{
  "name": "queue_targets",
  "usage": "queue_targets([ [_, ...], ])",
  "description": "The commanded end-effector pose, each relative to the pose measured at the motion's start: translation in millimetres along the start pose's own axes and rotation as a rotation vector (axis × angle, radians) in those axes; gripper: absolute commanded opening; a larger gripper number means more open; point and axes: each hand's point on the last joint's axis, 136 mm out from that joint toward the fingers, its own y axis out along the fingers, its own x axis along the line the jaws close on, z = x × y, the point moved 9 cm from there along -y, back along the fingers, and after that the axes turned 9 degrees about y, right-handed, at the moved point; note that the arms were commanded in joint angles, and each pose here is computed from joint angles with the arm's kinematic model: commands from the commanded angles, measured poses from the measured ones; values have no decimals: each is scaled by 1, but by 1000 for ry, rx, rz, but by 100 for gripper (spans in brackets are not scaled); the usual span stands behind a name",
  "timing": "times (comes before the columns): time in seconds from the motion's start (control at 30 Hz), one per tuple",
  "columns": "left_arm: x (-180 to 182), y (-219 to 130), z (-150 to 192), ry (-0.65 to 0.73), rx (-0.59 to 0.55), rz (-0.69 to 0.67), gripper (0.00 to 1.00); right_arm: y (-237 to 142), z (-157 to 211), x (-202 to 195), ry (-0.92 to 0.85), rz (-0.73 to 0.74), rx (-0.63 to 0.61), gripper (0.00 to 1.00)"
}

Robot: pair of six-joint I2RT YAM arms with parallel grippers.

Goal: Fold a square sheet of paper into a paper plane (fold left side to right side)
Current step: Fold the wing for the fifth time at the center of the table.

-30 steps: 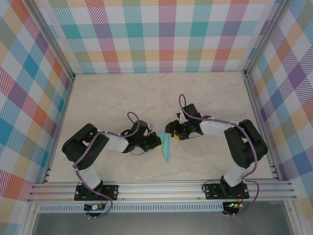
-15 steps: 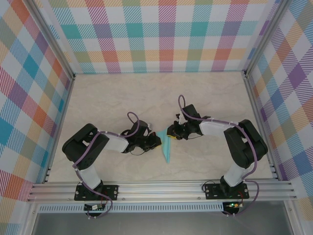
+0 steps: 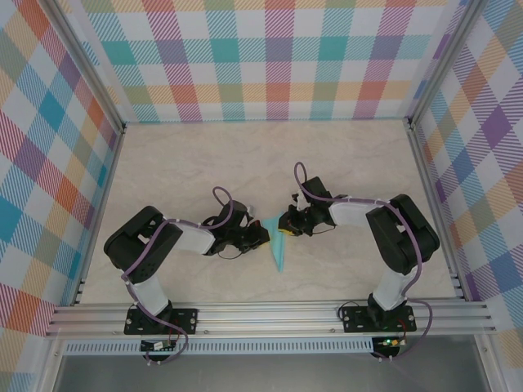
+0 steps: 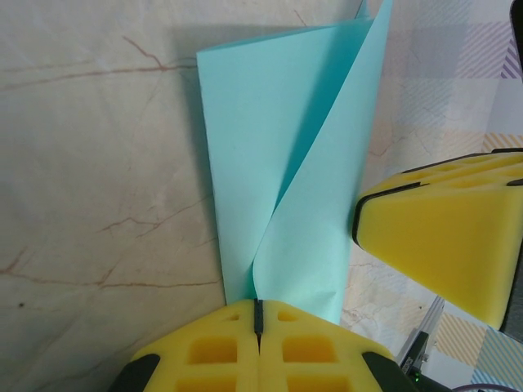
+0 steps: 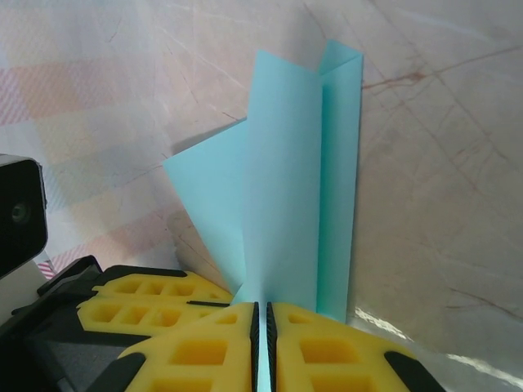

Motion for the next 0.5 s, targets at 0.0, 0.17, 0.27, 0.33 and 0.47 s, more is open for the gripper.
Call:
queue_targets([
  [0.0,13,0,4,-6,4,-69,0,1,-1,2,-31,33,-4,13],
  [0.17,12,1,3,-2,5,-66,0,-2,0,1,-37,51,-13,13],
  [0.27,12,1,3,0,8,-66,0,-9,0,7,-58,51,-30,13],
  [0.33,10,2,2,4,10,-61,0,-11,1,8,-65,65,-28,13],
  [0.47,9,2,3,14,16,-64,0,-23,4,26,-122,15,-55,13],
])
